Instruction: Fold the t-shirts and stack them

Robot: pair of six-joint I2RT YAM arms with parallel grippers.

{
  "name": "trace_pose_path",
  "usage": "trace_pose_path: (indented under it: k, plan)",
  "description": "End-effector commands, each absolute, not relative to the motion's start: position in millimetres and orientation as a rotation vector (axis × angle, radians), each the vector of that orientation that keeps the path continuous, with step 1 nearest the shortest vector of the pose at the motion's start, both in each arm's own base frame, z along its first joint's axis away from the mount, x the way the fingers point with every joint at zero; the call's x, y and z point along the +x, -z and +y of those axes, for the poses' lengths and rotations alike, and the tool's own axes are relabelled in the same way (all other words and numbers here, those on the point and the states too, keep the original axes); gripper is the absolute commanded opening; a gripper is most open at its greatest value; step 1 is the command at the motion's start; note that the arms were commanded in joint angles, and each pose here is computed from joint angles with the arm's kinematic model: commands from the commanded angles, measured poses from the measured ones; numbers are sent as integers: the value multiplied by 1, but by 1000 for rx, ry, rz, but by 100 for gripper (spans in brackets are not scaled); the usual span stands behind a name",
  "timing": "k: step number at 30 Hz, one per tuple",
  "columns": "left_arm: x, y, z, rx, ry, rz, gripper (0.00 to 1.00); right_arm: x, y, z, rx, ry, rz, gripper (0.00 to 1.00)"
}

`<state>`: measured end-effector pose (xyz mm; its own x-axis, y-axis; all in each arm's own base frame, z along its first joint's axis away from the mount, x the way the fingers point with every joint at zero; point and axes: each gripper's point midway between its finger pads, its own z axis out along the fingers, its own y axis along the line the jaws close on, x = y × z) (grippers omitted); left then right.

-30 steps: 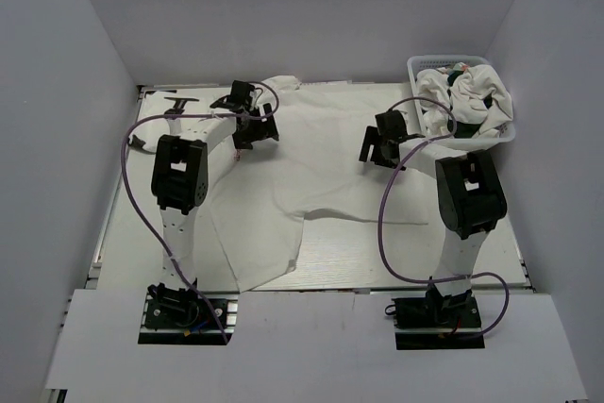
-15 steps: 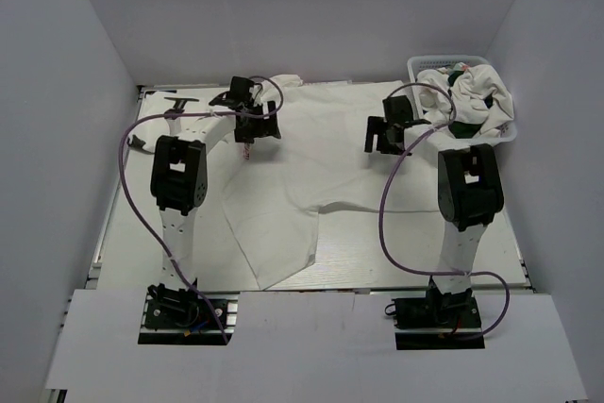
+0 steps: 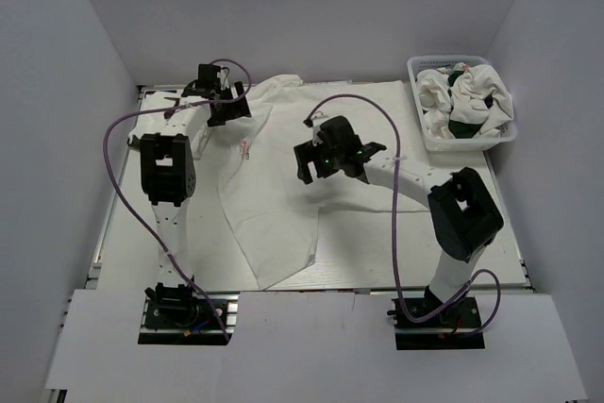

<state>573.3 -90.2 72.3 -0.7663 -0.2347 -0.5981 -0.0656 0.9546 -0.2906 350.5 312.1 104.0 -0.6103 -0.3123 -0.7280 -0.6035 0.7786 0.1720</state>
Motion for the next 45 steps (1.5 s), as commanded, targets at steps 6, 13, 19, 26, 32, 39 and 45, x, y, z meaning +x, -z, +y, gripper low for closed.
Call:
trace_pose_path:
  k: [6,13,19,26,32,39,45]
  plan:
    - [578,-37,-106,-200,365,2469,100,331,-41,314,-674,-497,2402,90]
    - [592,-15,-45,-319,145,2507,100,285,14,248,-522,-319,2639,90]
    - [604,-22,0,-370,63,2477,100,246,34,202,-354,-265,2783,90]
    - [621,-34,-45,-194,432,2422,100,249,12,218,-437,-415,2694,90]
    - [619,-96,-83,-71,571,2315,100,292,-62,259,-500,-563,2451,90]
    - [591,-142,-102,-58,535,2318,100,324,-119,275,-382,-617,2289,90]
    - [529,-94,-99,-182,431,2482,100,299,-114,310,-585,-702,2280,90]
